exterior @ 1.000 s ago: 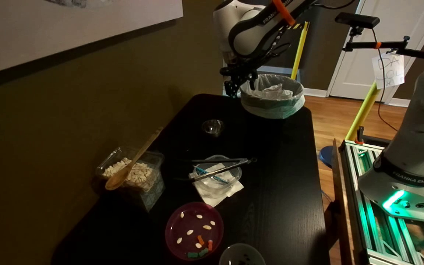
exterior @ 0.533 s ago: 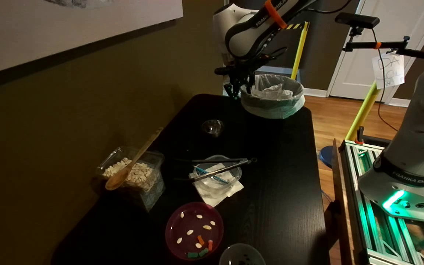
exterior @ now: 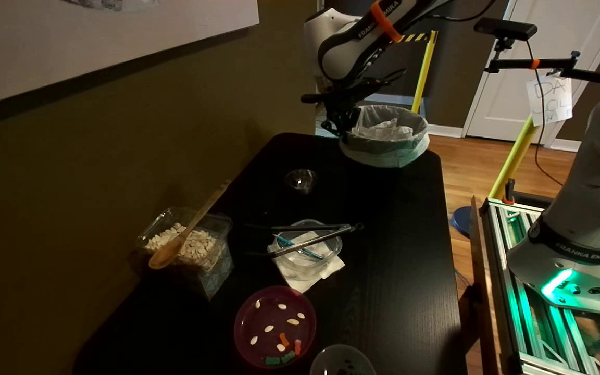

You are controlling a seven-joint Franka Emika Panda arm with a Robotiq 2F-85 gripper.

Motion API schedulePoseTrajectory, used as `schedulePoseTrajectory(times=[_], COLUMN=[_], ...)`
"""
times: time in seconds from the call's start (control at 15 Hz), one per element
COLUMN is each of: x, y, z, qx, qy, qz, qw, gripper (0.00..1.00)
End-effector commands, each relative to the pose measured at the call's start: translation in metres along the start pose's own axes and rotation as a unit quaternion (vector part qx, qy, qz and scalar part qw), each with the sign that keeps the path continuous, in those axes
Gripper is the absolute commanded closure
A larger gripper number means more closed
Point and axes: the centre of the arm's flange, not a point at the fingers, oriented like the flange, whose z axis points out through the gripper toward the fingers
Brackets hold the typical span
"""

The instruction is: Move the black bin closer to the wall

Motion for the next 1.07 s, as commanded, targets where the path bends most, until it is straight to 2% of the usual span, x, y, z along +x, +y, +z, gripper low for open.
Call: schedulePoseTrajectory(times=[0.0,0.13,0.27,0.47,0.67,0.87,1.0], x=[0.002,-0.007,-0.036,-0.079,-0.118,-0.155,-0.170], y=[0.003,0.011,0.019,0.023,0.028,0.033,0.033], z=[-0.003,-0.019,-0.048,-0.083,-0.111,-0.130,-0.138], qx=[0.005,0.008,-0.001,-0.055,-0.098,-0.098,-0.098], qy=[-0.013,-0.011,0.022,0.077,0.093,0.088,0.087], qz=[0.010,-0.002,-0.061,-0.115,-0.185,-0.263,-0.316], qw=[0.9998,0.9999,0.9979,0.9888,0.9734,0.9558,0.9396], gripper=[0.99,0.99,0.99,0.99,0.99,0.99,0.99])
